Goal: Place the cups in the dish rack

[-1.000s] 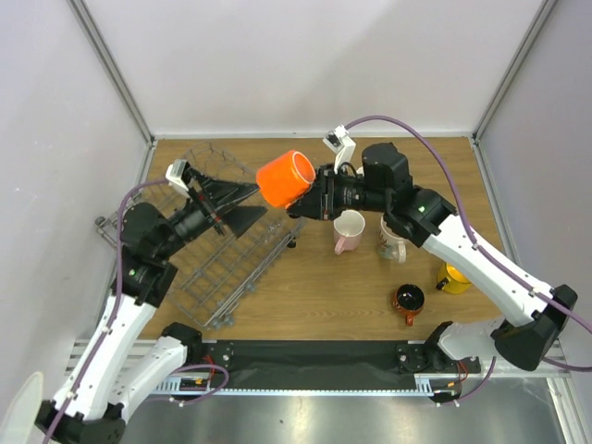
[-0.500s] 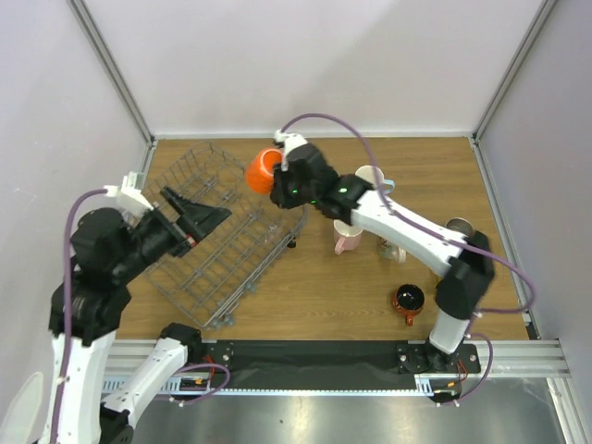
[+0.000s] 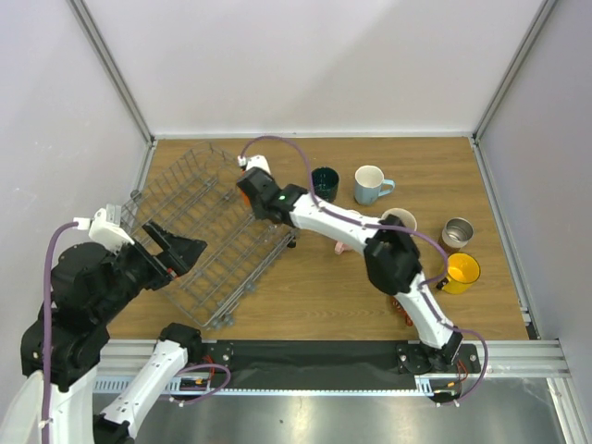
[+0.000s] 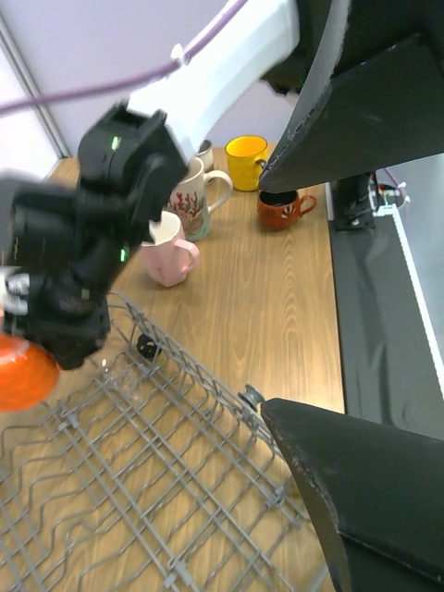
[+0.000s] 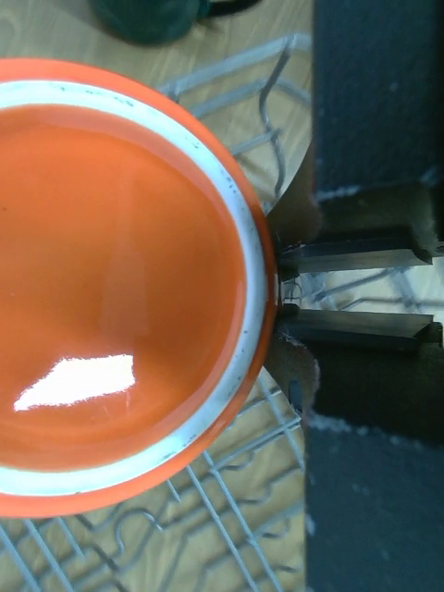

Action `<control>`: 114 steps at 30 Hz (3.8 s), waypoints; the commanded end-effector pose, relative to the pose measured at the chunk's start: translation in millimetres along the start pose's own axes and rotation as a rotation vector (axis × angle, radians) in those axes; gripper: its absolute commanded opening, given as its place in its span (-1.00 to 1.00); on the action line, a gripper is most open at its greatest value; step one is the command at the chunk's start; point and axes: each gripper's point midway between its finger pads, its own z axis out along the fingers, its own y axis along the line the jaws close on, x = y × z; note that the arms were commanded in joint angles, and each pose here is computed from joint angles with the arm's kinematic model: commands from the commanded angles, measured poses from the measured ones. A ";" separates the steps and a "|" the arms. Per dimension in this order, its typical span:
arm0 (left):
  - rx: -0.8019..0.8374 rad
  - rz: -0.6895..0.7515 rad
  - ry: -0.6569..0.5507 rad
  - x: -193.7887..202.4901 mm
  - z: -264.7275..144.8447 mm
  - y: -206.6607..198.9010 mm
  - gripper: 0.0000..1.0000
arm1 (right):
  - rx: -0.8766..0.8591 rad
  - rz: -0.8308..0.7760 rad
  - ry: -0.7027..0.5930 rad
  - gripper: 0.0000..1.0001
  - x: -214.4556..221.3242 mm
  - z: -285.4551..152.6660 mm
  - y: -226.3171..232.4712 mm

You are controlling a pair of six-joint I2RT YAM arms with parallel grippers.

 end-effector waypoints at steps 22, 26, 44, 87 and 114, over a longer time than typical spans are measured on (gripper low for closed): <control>-0.016 0.071 0.010 7.2 -2.8 10.6 0.99 | 0.266 0.432 -0.026 -1.00 20.6 33.8 6.2; -0.013 0.062 0.013 10.5 0.4 12.5 1.00 | 0.272 0.412 -0.041 -1.00 20.7 32.5 13.5; -0.008 0.069 0.017 9.3 5.6 11.0 0.99 | 0.231 0.338 -0.003 -1.00 43.2 41.5 30.4; 0.089 0.062 0.037 -3.0 51.2 -15.1 0.94 | 0.008 0.294 0.001 0.40 -90.1 -142.3 -81.1; 0.127 0.005 0.189 29.2 80.6 -13.2 0.92 | 0.203 0.534 0.391 -0.02 59.6 -176.2 -210.9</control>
